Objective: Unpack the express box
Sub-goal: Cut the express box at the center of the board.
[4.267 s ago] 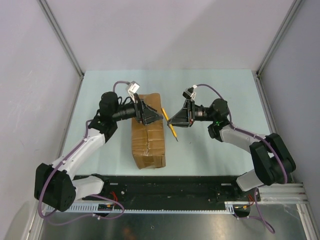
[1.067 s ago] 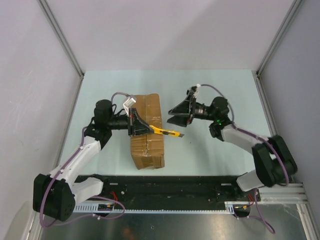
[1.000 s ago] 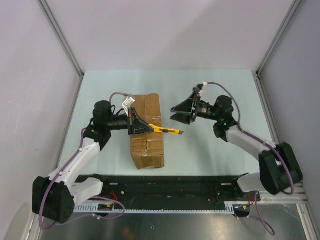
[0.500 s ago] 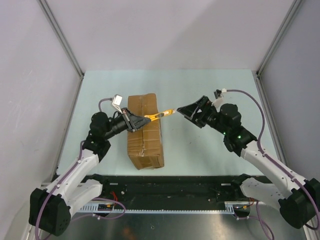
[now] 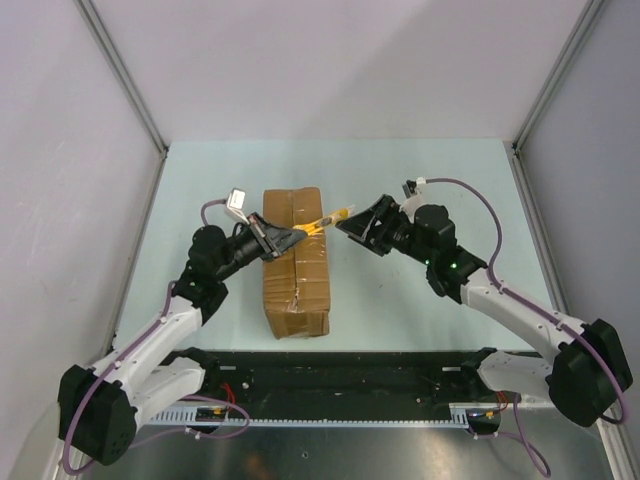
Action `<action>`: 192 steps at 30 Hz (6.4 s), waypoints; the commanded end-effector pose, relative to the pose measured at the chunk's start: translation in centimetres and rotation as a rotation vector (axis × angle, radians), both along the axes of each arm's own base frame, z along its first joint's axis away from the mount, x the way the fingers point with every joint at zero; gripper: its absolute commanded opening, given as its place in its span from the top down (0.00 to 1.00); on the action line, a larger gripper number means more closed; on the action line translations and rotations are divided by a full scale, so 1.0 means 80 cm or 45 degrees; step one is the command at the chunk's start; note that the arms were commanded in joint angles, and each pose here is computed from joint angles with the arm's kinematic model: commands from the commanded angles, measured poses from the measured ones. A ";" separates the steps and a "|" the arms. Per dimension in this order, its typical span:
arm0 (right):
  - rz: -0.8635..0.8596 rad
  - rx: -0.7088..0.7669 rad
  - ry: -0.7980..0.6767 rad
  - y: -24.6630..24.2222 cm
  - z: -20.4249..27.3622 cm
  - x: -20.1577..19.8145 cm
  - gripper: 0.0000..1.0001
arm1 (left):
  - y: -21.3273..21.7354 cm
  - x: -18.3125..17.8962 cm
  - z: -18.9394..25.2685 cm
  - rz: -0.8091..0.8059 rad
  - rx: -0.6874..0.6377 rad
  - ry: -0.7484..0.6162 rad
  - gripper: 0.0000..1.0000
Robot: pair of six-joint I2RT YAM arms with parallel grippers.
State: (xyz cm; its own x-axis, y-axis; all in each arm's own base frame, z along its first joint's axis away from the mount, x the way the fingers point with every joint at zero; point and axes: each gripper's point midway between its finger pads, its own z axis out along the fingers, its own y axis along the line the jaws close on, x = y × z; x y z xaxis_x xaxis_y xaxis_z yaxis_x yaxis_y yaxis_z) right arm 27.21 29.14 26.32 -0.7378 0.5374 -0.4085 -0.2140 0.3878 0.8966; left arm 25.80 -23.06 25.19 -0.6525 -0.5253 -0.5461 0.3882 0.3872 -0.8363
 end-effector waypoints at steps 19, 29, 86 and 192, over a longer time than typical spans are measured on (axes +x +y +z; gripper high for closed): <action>0.081 0.124 -0.169 0.059 0.054 0.035 0.47 | -0.006 0.002 0.014 0.027 -0.174 0.080 1.00; 0.122 0.177 -0.231 0.071 0.071 0.027 0.67 | -0.013 0.002 0.028 -0.005 -0.192 0.050 1.00; 0.875 0.128 -0.467 0.023 0.169 -0.094 1.00 | -0.072 -0.097 0.143 -0.893 0.010 -0.590 0.25; 1.186 -0.013 -0.645 0.035 0.173 -0.177 1.00 | 0.004 -0.091 0.254 -0.697 0.008 -0.490 0.25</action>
State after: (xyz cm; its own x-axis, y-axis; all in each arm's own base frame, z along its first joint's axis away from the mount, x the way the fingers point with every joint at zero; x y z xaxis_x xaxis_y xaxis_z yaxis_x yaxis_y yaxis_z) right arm 14.39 32.24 38.48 -0.6592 -0.1536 -0.7361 -0.7329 -0.0877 0.6747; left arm 19.65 -22.80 46.66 -0.5391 -0.2091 -0.8159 0.8240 0.0699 -0.5623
